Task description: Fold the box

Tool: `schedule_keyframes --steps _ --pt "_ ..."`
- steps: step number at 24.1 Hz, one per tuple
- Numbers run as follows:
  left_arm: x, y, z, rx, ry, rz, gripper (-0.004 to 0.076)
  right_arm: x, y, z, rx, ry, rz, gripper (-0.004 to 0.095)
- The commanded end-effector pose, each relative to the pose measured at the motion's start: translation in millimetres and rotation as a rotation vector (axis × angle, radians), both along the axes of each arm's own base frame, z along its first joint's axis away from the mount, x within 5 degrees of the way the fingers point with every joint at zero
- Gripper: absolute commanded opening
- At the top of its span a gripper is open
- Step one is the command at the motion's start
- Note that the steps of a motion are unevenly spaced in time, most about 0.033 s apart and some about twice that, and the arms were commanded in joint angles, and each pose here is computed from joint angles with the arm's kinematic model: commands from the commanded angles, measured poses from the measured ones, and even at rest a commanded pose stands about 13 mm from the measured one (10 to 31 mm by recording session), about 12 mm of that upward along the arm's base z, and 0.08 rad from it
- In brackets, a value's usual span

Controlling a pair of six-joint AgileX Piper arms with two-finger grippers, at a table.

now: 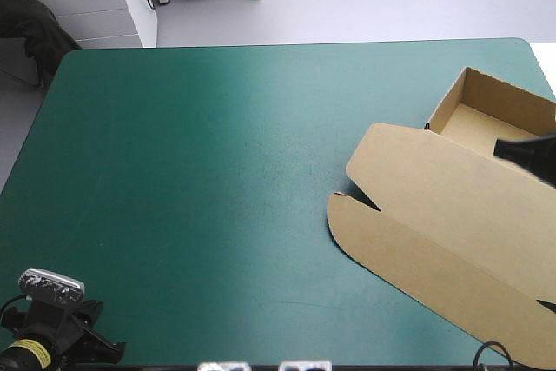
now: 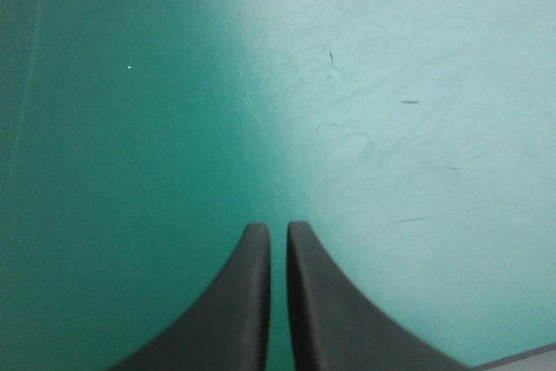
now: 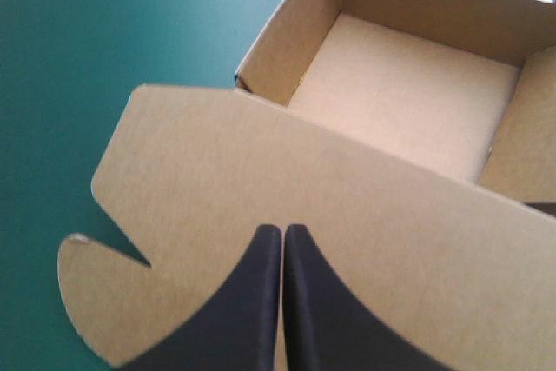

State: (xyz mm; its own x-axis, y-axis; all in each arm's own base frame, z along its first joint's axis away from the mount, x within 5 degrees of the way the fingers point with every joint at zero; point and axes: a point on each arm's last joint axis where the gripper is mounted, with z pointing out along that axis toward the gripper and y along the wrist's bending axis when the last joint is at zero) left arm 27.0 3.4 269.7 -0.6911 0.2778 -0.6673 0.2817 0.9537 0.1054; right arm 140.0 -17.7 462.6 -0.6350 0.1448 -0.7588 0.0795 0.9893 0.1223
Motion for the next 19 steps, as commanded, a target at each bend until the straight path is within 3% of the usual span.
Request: schedule_keyframes --steps 1,10,19 --pt "4 -2 10 -0.023 -0.061 -0.007 0.004 -27 9 -22 -0.031 0.009 0.042 -0.001" --pt "4 -2 10 -0.023 -0.061 -0.007 0.004 -74 19 -116 -0.018 0.092 0.024 -0.0014" --pt "4 -2 10 -0.023 -0.061 -0.007 0.004 -108 27 -157 -0.069 -0.009 0.032 -0.0014"
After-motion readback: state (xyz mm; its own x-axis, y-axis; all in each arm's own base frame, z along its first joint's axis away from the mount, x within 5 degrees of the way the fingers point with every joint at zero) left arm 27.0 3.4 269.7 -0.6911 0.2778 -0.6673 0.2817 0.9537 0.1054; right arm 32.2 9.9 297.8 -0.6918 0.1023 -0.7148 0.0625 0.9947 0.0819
